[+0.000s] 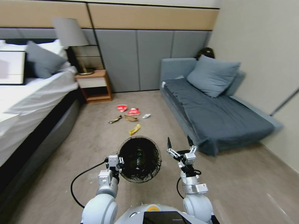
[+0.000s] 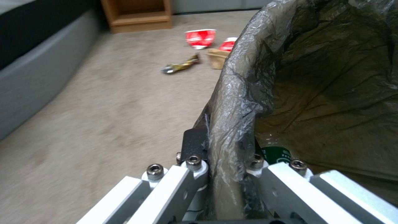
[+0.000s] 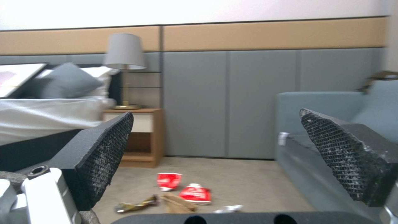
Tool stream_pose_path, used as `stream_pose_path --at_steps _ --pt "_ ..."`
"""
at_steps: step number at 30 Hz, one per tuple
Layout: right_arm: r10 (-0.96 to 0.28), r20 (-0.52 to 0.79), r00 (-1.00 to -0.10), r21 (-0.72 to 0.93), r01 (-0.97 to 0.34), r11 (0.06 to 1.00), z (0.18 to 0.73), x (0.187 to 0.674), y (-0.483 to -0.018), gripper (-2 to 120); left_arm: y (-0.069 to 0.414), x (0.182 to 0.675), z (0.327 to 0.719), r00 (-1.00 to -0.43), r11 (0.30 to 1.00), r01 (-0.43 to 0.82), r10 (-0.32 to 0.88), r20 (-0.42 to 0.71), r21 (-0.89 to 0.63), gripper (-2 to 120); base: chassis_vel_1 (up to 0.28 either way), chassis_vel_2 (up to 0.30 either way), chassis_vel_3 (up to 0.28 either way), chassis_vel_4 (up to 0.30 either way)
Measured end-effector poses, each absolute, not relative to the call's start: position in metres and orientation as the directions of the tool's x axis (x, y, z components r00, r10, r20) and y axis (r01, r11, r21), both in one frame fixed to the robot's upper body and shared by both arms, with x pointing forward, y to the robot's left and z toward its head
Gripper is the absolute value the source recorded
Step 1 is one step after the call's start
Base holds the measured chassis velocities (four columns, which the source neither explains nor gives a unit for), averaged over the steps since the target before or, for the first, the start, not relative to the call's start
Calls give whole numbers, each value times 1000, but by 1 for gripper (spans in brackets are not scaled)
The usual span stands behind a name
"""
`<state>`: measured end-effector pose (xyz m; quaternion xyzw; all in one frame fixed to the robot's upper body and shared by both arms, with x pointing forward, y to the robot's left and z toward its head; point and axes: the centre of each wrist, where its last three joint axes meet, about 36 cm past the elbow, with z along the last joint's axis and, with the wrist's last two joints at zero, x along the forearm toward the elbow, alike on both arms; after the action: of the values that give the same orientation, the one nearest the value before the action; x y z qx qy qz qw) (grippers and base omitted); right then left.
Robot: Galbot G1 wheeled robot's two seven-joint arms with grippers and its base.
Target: Pick up the trash bin, then pick up the garbage from the floor and place it into the trash bin.
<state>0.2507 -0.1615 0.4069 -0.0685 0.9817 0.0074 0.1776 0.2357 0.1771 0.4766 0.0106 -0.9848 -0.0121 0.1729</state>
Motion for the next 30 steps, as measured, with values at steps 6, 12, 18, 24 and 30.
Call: stream_pose_path --at_steps 6,12,18,24,30 --pt "-135 -350 -927 -11 -140 990 407 250 -162 100 176 236 475 -940 1000 -11 -18 339 23 2 133 131 125 125" --pt "-131 -357 -925 -11 -137 991 409 251 -163 100 176 236 475 -942 1000 -8 -15 336 24 2 116 119 123 123" --pt "-135 -363 -922 -9 -141 990 409 251 -162 100 175 236 472 -951 1000 1 -5 311 19 2 112 113 104 90" --pt "-138 -368 -919 -7 -145 989 411 252 -162 100 175 236 472 -952 1000 7 1 307 18 2 7 10 14 5" --pt "-139 -372 -918 -5 -147 989 412 252 -163 100 174 236 471 -952 1000 9 2 305 19 2 0 0 0 0"
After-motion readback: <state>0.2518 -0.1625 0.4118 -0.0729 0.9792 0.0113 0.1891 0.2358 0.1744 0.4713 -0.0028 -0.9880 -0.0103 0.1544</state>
